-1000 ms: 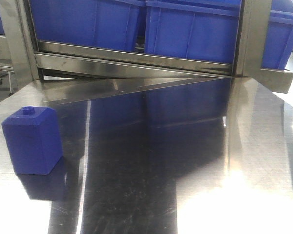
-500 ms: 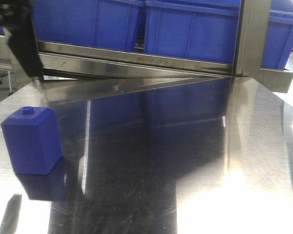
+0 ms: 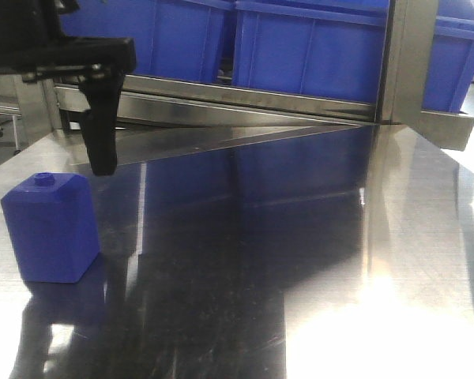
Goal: Pick and sort blue part to right shelf
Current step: 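Move the left gripper down toward the remaining blue bottle, then close the left gripper around the blue bottle's body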
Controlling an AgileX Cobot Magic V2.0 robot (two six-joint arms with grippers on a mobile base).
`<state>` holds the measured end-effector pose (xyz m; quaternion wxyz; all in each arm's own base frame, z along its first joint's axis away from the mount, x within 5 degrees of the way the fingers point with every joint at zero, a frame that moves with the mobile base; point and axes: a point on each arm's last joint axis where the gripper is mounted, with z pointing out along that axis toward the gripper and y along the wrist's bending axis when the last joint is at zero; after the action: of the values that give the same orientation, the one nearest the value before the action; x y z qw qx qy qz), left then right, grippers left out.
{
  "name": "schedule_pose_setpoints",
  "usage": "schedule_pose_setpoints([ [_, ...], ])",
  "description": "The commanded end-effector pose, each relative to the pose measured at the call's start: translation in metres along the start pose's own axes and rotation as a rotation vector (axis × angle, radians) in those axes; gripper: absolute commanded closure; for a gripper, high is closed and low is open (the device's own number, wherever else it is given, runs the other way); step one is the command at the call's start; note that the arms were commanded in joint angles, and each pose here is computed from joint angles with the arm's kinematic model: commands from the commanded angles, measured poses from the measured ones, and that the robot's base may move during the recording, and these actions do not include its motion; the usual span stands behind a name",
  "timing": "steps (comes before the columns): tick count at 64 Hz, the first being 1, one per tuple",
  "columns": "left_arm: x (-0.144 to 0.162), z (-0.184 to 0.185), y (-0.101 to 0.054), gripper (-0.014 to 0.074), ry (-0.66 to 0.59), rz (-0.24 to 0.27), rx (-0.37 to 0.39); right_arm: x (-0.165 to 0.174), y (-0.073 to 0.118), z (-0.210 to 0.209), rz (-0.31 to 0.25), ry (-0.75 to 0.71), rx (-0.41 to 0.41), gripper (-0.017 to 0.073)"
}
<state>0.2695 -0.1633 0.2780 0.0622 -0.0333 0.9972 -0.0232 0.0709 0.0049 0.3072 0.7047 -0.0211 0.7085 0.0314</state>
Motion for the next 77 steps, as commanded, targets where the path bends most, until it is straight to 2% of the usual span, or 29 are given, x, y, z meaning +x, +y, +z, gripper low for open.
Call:
schedule_pose_setpoints([
  [1,0.001,-0.013,-0.002,-0.0097,-0.007,-0.008,0.017,-0.017,0.000,-0.001,-0.019,-0.111,-0.002,0.0157],
  [20,-0.004,0.006,-0.007,-0.0097,-0.002,-0.002,0.014,-0.017,0.000,-0.001,-0.019,-0.111,-0.002,0.0157],
  [36,0.005,0.027,-0.002,-0.0097,0.026,-0.003,0.006,-0.017,0.000,-0.001,-0.019,-0.111,-0.002,0.0157],
  [63,0.002,0.027,-0.004,-0.0097,-0.004,-0.003,0.027,-0.017,0.000,-0.001,-0.019,-0.111,-0.002,0.0157],
  [72,0.003,0.027,-0.004,-0.0095,-0.002,0.046,0.028,-0.017,0.000,-0.001,-0.019,-0.111,-0.002,0.0157],
  [77,0.003,0.027,-0.004,-0.0064,0.002,0.046,0.030,-0.017,0.000,-0.001,-0.019,-0.111,-0.002,0.0157],
])
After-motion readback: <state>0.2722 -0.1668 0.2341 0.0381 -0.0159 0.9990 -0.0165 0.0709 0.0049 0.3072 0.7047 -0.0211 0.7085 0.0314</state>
